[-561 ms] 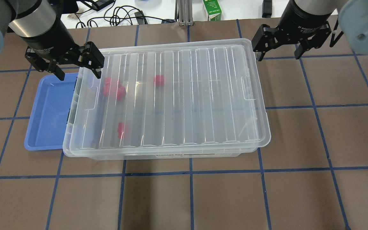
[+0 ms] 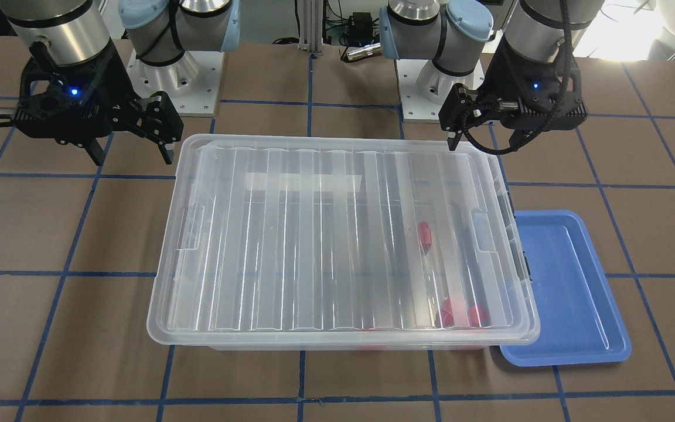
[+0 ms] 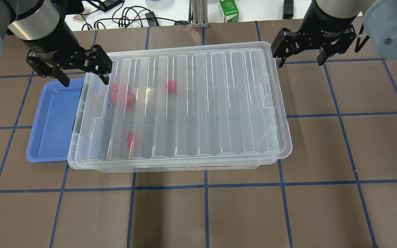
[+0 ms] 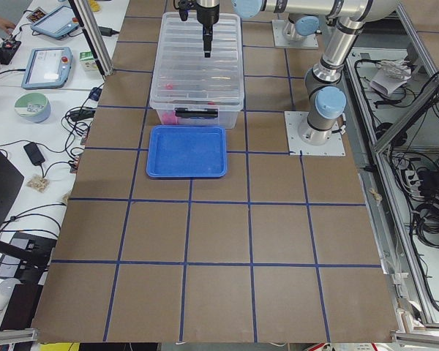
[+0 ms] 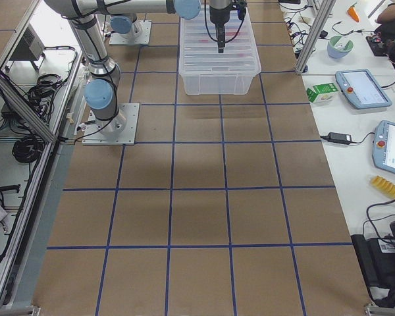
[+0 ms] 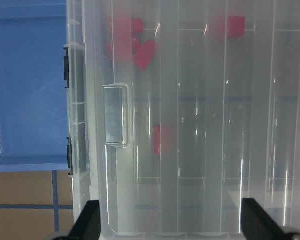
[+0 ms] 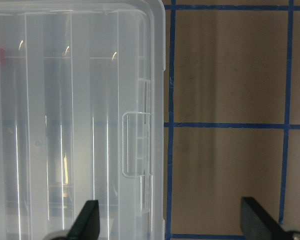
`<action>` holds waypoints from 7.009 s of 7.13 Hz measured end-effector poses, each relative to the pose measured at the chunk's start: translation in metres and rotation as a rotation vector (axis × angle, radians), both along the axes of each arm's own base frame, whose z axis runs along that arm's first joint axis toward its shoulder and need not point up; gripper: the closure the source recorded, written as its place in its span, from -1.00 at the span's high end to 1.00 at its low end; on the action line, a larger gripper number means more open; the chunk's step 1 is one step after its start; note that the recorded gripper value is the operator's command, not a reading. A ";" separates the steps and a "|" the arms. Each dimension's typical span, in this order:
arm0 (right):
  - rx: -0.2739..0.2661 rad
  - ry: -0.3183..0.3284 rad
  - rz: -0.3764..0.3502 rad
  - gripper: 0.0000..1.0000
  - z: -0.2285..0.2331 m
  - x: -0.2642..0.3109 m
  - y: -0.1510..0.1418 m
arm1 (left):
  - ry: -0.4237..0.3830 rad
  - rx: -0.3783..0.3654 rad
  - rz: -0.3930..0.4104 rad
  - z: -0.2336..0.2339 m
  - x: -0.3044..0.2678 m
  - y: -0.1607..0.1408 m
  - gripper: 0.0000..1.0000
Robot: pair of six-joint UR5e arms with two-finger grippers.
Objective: Place red block in blue tray from box
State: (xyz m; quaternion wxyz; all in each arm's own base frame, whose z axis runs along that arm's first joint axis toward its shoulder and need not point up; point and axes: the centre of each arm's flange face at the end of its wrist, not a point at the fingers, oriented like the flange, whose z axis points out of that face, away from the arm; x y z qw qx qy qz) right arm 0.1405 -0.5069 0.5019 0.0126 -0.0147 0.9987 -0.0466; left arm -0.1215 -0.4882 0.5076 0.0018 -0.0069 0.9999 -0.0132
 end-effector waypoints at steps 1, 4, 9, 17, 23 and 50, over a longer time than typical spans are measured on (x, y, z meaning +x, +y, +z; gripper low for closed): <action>0.010 0.001 0.000 1.00 -0.005 -0.002 -0.002 | 0.000 0.000 0.000 0.000 0.000 0.000 1.00; 0.077 0.005 0.002 1.00 -0.077 -0.007 -0.025 | -0.003 0.003 0.000 -0.002 0.000 -0.001 1.00; 0.066 0.047 0.032 1.00 -0.155 -0.026 -0.042 | -0.008 0.002 0.000 -0.001 0.001 0.000 1.00; 0.080 0.164 0.005 1.00 -0.145 -0.163 -0.051 | -0.010 0.000 0.000 0.000 0.001 0.001 1.00; 0.068 0.155 -0.022 1.00 -0.137 -0.197 -0.048 | -0.010 0.000 0.000 0.000 0.001 0.001 1.00; -0.004 0.008 -0.010 1.00 -0.002 -0.011 -0.010 | 0.077 0.109 0.018 -0.306 0.015 -0.005 0.98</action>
